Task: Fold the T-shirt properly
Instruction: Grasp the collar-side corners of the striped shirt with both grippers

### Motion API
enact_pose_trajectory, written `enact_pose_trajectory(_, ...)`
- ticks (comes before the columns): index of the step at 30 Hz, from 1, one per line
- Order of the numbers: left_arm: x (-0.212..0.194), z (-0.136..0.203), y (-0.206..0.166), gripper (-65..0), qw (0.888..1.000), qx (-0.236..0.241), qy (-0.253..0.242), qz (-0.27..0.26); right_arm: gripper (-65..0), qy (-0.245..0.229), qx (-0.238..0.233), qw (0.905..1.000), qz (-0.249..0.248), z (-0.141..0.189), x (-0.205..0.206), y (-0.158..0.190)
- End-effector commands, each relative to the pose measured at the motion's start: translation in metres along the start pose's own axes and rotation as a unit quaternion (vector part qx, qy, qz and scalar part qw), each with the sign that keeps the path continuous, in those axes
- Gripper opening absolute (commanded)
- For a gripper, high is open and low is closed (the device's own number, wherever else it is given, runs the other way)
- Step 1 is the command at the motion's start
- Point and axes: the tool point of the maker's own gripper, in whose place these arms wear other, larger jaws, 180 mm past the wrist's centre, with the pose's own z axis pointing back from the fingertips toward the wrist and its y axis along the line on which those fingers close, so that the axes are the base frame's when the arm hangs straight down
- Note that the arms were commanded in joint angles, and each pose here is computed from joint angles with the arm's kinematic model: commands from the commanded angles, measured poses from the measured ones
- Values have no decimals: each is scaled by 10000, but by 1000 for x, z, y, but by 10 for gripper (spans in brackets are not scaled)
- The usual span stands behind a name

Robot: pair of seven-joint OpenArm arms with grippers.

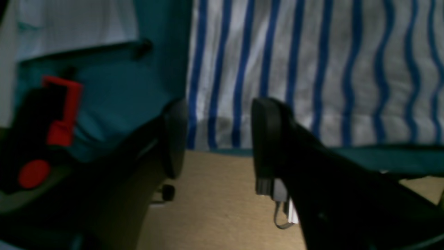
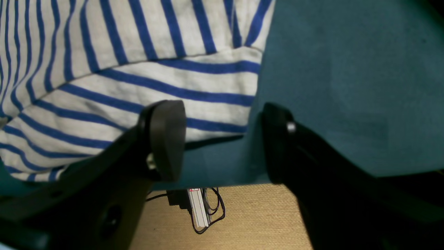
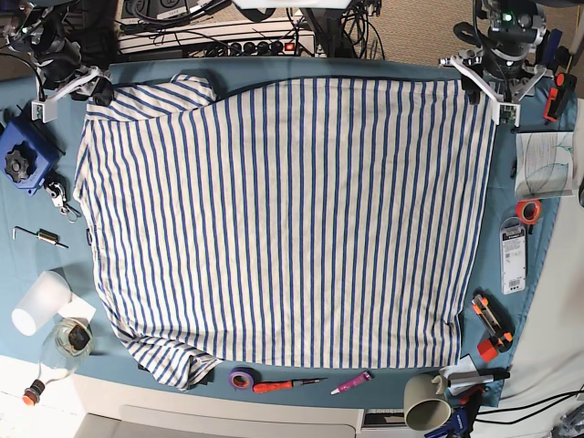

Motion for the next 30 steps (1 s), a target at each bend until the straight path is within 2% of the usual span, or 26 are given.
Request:
enact_pose_trajectory(1, 6, -2, 2, -343, 9999, 19, -106, 24, -300, 47, -91, 9999, 117, 4, 2, -5)
enact_pose_trajectory(5, -3, -19, 4, -343, 9998, -7, 89, 165, -300, 49, -91, 9999, 117, 4, 2, -5)
enact_pose_trajectory(8, -19, -31, 3, -343, 9984, -62, 473, 297, -300, 47, -91, 9999, 117, 4, 2, -5)
enact_pose_trajectory(11, -34, -38, -7, -351, 9946, -346, 866, 448, -301, 35, -88, 9999, 118, 4, 3, -5)
enact_pose_trajectory(14, -43, -36, -12, -446, 9910, -477, 1114, 561, -303, 0, -88, 9999, 117, 4, 4, -5)
enact_pose_trajectory(15, -44, -36, -12, -495, 9907, -479, 1144, 558, -320, -13, -88, 9999, 117, 4, 4, -5)
enact_pose_trajectory(18, -51, -34, -13, -650, 9882, -483, 1348, 540, -446, -37, -86, 9999, 116, 4, 5, -5)
enact_pose_trajectory(22, -57, -27, -14, -650, 9839, -504, 1642, 485, -603, -122, -87, 9998, 118, 4, 8, -5)
enact_pose_trajectory(24, -54, -23, -15, -650, 9836, -509, 1670, 446, -649, -139, -89, 9998, 124, 5, 9, -5)
enact_pose_trajectory(30, -29, -7, -17, -650, 9886, -499, 1394, 274, -650, -296, -143, 9993, 172, 11, 19, -6)
